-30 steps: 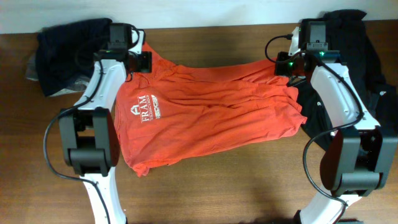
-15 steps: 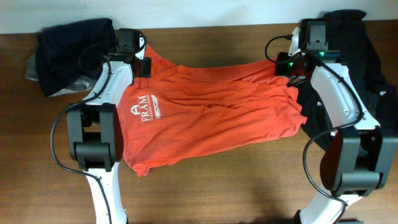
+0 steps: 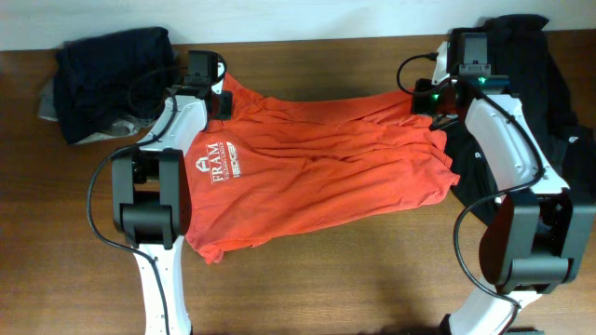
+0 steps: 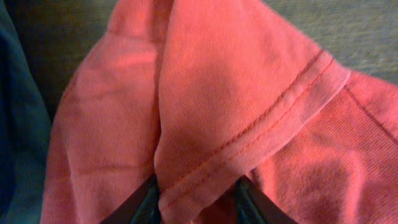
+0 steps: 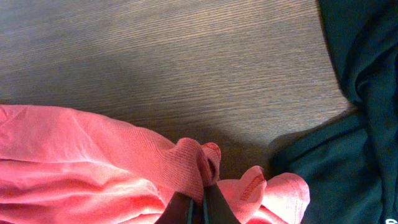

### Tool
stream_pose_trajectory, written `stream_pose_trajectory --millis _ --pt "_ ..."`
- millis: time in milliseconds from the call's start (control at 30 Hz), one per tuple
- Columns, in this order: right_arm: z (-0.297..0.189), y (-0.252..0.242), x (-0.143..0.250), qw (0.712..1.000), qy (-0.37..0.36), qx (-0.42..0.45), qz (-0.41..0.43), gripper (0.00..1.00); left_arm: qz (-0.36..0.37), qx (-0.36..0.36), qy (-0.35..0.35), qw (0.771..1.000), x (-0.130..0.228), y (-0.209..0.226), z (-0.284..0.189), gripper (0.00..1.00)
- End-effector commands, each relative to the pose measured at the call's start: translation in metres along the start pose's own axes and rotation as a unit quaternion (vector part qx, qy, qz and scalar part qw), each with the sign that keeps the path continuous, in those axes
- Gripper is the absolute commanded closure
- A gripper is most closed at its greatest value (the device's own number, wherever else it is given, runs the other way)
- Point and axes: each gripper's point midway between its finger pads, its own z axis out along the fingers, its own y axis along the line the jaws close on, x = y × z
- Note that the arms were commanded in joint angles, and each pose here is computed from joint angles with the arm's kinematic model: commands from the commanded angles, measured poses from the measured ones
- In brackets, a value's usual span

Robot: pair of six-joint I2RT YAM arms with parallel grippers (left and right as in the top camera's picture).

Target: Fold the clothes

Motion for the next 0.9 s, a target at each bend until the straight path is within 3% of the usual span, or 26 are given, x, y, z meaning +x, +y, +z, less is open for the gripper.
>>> stream_pose_trajectory --millis 0,133,267,500,767,867 --pt "-0.005 -0.003 -0.006 1.0 -0.01 0.008 0.0 0.96 -0.003 -0.005 -0.015 1.0 -0.009 0.001 0.001 0.64" --pt "-0.005 -0.003 -0.006 1.0 -0.01 0.008 0.0 0.96 -0.005 -0.006 -0.026 1.0 -0.015 0.001 0.0 0.76" --pt "-0.005 -0.003 -0.006 1.0 -0.011 0.008 0.0 0.96 -0.007 -0.006 -0.029 1.0 -0.016 0.002 0.0 0.98" --pt "-0.006 -0.006 -0.008 1.0 -0.013 0.015 0.0 0.96 -0.069 -0.017 -0.06 0.996 -0.048 0.021 -0.027 0.99" --pt "-0.006 -0.006 -0.01 1.0 -0.017 0.015 -0.001 0.96 -0.103 -0.014 -0.171 0.98 -0.133 0.044 -0.12 0.99" --pt "-0.006 -0.006 -0.011 1.0 -0.02 0.016 -0.001 0.96 -0.106 -0.014 -0.196 0.975 -0.148 0.048 -0.144 0.99"
